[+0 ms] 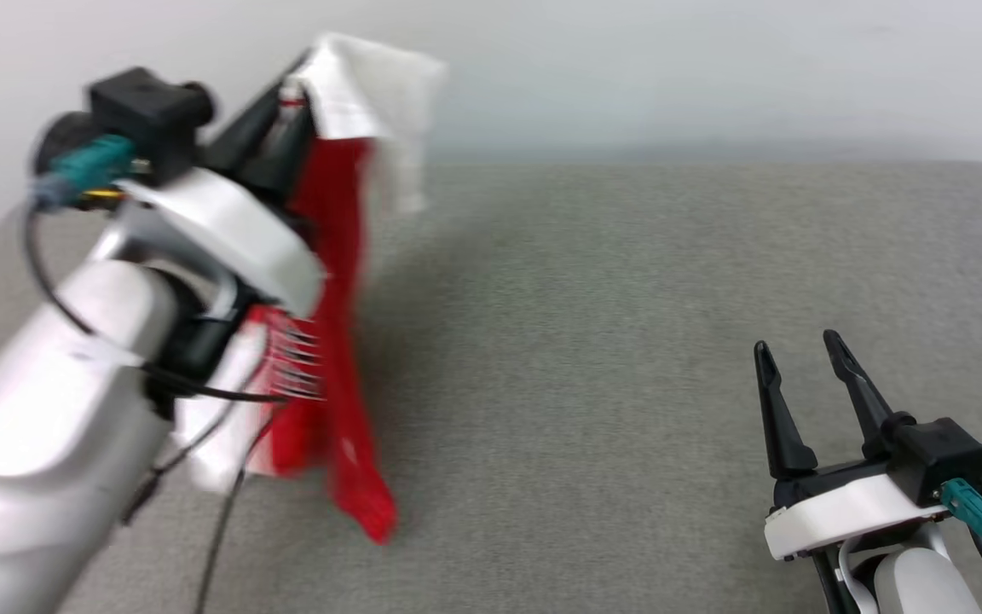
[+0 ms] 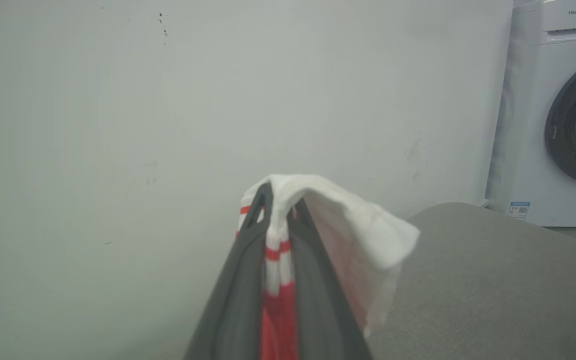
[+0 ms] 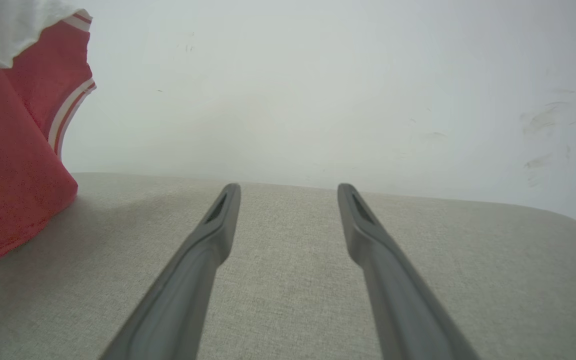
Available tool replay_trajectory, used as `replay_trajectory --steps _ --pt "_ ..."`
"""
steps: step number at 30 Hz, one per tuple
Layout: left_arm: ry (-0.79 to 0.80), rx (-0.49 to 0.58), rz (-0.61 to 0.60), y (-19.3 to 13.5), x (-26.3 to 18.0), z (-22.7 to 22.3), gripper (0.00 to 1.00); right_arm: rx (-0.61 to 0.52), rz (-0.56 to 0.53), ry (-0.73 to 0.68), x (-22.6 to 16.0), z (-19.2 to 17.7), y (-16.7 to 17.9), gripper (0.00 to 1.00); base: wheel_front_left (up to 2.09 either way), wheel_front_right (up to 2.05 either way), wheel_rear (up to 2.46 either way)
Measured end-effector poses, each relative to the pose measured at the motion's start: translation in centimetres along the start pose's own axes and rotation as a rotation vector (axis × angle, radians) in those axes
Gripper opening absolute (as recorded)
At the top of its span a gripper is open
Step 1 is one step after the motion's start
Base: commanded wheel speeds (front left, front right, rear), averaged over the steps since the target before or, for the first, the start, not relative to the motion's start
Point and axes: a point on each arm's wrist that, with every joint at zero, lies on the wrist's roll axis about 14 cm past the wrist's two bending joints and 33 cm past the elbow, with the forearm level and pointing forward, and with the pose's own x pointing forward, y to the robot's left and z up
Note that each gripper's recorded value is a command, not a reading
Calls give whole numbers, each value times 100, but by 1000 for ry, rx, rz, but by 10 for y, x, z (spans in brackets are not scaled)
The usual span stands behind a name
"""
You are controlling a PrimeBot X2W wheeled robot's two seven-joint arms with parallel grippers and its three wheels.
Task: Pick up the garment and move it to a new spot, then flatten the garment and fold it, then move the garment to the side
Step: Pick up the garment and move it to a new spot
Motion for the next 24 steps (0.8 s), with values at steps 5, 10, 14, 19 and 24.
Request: replay_trajectory --steps 5,10,14,19,24 --pt "-28 -99 -125 -74 29 -7 0 -8 -85 -11 -13 6 -28 100 0 0 0" --pt "16 -175 -250 -147 52 -36 0 -25 -186 -6 -26 7 -61 100 0 0 0" --pt "107 -205 -344 -196 63 -76 0 -32 -261 -14 -32 10 -86 100 0 0 0" --pt "256 -215 -485 -254 54 -133 100 -39 -335 1 -42 7 -110 100 0 0 0" --pt "303 -211 -585 -284 40 -155 100 -44 -353 14 -45 4 -115 100 0 0 0"
